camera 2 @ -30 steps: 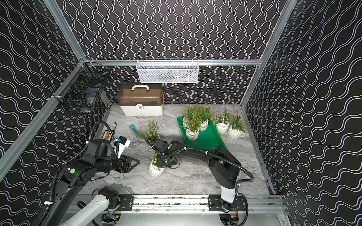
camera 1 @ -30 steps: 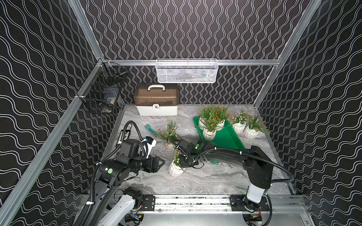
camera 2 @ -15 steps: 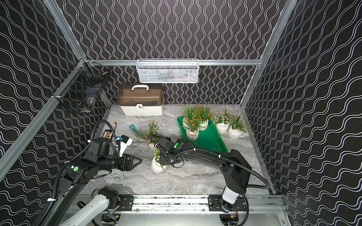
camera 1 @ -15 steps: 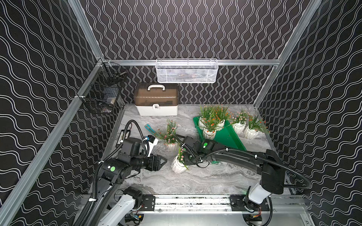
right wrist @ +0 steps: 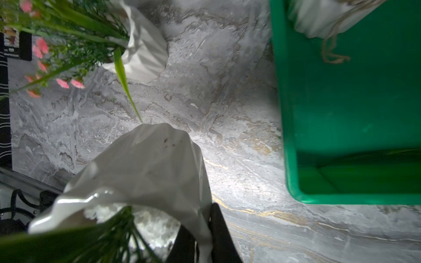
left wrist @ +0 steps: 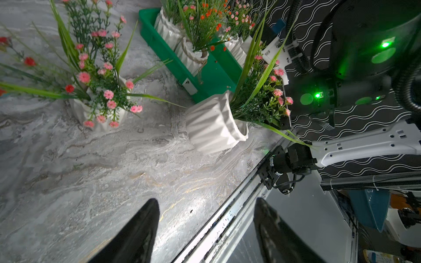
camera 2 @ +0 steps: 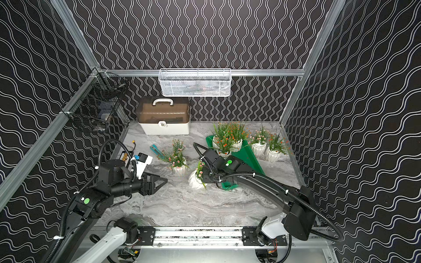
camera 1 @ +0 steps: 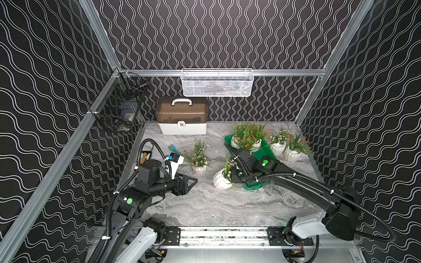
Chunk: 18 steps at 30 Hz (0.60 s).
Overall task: Put the potted gypsophila into the storage box
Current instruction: Pick up the baby's breath potted plant from the center of the board, then place the baby's breath potted plant at the storage box.
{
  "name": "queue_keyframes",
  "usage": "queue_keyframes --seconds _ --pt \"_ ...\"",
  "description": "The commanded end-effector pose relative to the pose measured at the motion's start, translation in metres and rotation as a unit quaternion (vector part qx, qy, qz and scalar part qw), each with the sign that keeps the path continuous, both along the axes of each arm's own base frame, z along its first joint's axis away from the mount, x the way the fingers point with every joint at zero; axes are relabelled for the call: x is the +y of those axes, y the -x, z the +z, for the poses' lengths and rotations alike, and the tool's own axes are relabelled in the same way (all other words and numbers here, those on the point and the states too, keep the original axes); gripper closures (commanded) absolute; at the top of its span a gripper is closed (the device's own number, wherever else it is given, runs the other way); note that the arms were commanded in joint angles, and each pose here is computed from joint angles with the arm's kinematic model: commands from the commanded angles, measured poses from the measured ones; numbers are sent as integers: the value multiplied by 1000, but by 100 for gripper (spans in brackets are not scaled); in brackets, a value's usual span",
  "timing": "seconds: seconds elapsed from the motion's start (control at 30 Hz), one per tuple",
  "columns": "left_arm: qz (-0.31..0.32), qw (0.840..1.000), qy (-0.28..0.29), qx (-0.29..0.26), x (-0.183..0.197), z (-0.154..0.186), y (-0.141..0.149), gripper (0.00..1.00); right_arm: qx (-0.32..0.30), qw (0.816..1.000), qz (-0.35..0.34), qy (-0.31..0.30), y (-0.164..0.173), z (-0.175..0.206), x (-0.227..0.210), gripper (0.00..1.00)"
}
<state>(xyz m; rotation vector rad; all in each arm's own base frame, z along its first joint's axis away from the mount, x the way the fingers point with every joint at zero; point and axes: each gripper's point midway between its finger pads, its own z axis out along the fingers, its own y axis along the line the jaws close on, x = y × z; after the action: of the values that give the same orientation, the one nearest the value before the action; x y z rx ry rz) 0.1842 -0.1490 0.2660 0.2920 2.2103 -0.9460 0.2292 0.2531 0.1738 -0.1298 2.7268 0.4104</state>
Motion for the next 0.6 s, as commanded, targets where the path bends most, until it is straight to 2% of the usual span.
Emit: queue_keyframes --seconds 0.0,0.23,0.57 --pt "-8 999 30 -32 -8 18 -9 30 -12 1000 -13 6 -3 11 -22 88" --pt "-18 996 60 -68 -15 29 -18 30 -40 998 -55 16 -14 31 -67 88" --pt "-45 980 104 -162 -24 53 -19 30 -42 986 -144 71 -40 26 -142 85"
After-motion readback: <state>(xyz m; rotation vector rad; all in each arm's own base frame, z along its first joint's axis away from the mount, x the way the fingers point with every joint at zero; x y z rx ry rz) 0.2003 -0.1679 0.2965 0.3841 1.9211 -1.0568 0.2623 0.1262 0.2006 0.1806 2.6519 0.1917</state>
